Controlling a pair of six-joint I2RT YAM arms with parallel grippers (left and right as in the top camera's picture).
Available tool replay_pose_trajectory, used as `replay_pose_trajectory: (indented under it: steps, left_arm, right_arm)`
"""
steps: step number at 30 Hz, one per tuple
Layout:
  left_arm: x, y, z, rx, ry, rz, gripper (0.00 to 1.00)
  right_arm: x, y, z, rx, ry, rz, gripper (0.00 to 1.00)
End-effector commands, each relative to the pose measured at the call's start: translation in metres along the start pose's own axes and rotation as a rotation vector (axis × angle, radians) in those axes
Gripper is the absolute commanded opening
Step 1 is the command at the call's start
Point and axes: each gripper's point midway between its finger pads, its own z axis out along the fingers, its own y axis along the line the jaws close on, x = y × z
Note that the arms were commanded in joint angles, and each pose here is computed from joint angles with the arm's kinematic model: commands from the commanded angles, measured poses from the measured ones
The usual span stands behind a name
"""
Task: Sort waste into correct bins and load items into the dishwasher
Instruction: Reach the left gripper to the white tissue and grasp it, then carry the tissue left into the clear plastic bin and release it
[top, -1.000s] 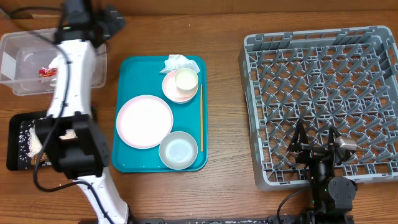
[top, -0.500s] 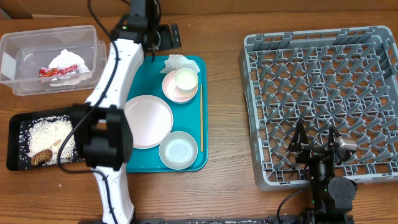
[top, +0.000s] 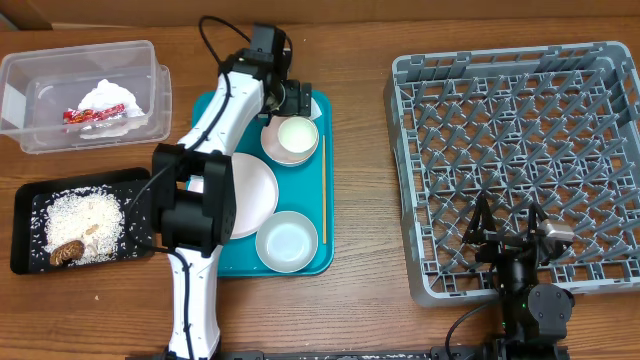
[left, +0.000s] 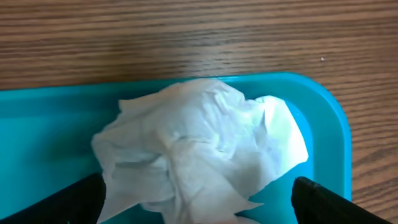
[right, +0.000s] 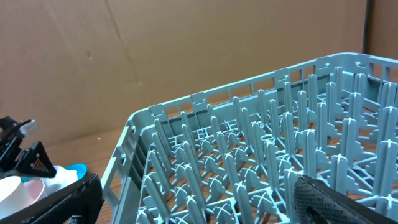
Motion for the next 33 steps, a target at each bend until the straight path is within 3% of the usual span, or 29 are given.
replay_pose_trajectory:
  steps: [1,11,21,22,27,29,33]
  left_arm:
    - [0.004,0.007,0.010,-0.039,0.013,0.027,0.92]
    - [0.002,0.022,0.014,-0.116,0.001,0.001,0.96]
    - [0.018,0.019,0.036,-0.092,0.056,-0.002,0.89]
    - [0.018,0.019,0.036,-0.093,0.056,-0.002,0.82]
    - [-0.001,0.016,0.020,-0.086,-0.001,-0.050,0.24]
    - [-0.016,0.012,0.005,-0.077,-0.037,-0.069,0.06]
    - [-0.050,0.005,-0.040,-0.061,-0.134,-0.090,0.04]
  right_arm:
    - [0.001,0.000,0.000,-0.002,-0.006,-0.004,1.00]
    - [0.001,0.000,0.000,-0.002,-0.006,-0.004,1.00]
    - [0.001,0.000,0.000,-0.002,-0.006,-0.004,1.00]
    - [0.001,0.000,0.000,-0.002,-0.006,-0.004,1.00]
    - [0.001,0.000,0.000,-0.002,-0.006,-0.004,1.00]
    - [0.001,0.000,0.000,-0.002,-0.006,-0.004,1.00]
    - [0.001,0.000,0.000,-0.002,-0.006,-0.004,1.00]
